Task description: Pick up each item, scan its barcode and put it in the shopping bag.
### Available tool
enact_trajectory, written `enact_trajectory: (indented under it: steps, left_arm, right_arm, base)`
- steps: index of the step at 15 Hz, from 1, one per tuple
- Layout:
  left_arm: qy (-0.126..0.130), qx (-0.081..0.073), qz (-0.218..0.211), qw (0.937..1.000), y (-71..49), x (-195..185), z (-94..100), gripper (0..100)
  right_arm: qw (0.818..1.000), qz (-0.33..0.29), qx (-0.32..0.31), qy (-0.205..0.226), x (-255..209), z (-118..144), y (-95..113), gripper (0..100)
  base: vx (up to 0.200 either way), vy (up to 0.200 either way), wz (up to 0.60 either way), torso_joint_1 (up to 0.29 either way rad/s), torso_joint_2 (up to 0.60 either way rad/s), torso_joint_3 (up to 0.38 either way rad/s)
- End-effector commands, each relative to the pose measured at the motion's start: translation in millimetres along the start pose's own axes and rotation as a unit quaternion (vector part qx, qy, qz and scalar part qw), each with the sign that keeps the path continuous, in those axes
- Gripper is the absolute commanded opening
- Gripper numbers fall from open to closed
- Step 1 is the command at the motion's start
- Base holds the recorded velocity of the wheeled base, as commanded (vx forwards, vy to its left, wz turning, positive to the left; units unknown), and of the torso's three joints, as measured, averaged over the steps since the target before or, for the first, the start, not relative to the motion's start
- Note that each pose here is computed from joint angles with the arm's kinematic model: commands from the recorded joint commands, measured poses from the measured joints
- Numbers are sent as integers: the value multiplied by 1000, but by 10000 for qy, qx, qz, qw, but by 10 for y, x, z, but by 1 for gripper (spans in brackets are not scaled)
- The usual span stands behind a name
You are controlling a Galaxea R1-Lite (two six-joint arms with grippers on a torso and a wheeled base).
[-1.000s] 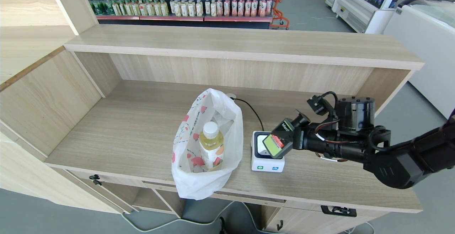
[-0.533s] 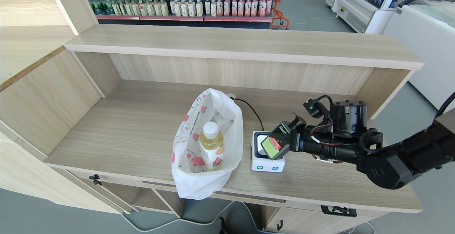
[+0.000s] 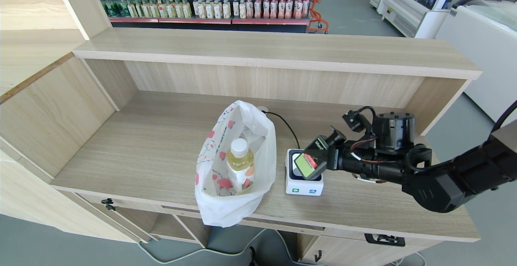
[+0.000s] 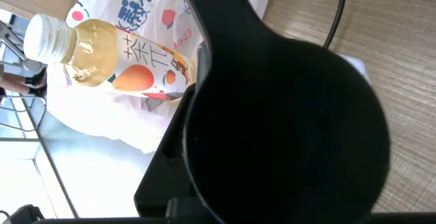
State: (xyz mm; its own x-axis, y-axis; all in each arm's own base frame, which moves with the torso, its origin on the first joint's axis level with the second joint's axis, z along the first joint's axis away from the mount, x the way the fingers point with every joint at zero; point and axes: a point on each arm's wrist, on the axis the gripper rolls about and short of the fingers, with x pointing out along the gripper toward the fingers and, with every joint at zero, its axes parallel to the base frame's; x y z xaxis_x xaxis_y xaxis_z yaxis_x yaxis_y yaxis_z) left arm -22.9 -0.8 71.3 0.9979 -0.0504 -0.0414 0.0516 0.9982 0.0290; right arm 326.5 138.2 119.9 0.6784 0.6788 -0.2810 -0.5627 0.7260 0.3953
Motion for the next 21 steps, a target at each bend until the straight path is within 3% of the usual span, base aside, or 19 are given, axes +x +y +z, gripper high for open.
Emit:
enact_trajectory:
  steps: [1, 21]
  left_arm:
    - [0, -1, -1, 10000, 0, 0, 0, 100]
    - [0, -1, -1, 10000, 0, 0, 0, 100]
  right_arm:
    - [10000, 51, -10, 13, 26, -6, 35, 0]
    - [9999, 129, -91, -71, 287, -44, -4, 0]
  base:
    - [0, 0, 0, 0, 0, 0]
    - [0, 0, 0, 0, 0, 0]
